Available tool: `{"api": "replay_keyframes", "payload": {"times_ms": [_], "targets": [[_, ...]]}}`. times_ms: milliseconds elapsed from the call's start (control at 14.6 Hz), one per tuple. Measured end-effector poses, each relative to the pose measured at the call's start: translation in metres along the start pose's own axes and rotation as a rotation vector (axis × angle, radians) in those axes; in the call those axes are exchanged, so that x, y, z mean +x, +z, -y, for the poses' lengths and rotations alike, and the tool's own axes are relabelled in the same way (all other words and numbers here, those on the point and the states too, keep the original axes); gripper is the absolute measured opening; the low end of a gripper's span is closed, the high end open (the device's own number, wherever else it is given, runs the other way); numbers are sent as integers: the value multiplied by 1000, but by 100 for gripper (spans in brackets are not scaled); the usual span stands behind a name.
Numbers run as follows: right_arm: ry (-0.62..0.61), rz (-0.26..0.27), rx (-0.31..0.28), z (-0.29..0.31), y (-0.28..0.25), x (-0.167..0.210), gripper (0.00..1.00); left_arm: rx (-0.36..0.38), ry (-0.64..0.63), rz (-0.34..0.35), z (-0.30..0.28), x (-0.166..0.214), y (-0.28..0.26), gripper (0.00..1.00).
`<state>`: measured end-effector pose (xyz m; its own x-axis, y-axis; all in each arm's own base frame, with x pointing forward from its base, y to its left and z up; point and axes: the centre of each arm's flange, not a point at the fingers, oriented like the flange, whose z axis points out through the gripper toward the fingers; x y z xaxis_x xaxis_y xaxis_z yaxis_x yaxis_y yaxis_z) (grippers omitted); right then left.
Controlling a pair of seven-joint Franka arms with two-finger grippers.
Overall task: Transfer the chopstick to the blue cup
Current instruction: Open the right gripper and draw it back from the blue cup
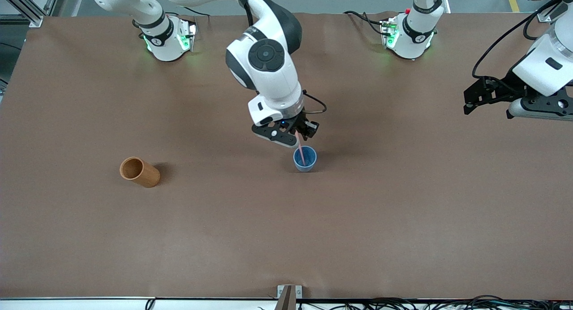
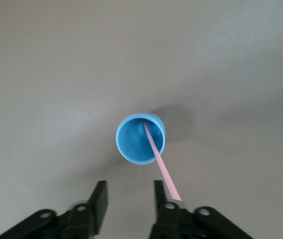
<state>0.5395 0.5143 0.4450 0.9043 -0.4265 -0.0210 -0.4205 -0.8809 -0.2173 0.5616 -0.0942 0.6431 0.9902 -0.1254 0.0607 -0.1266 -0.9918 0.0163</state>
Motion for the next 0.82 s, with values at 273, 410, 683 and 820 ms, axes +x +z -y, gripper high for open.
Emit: {"api": "replay_keyframes", "payload": {"times_ms": [273,410,683,820], "targets": [[-34,-61,-93,-51,-91,62,93,0,0,0,0,0,0,100],[-54,-83,-134,-95,-142,97,98,0,0,0,0,0,0,100],[-110,-84,-164,-218,-211,161,99,0,0,0,0,0,0,100],[-134,-76,-171,-284,-234,181,99,0,1,1,0,0,0,100]]}}
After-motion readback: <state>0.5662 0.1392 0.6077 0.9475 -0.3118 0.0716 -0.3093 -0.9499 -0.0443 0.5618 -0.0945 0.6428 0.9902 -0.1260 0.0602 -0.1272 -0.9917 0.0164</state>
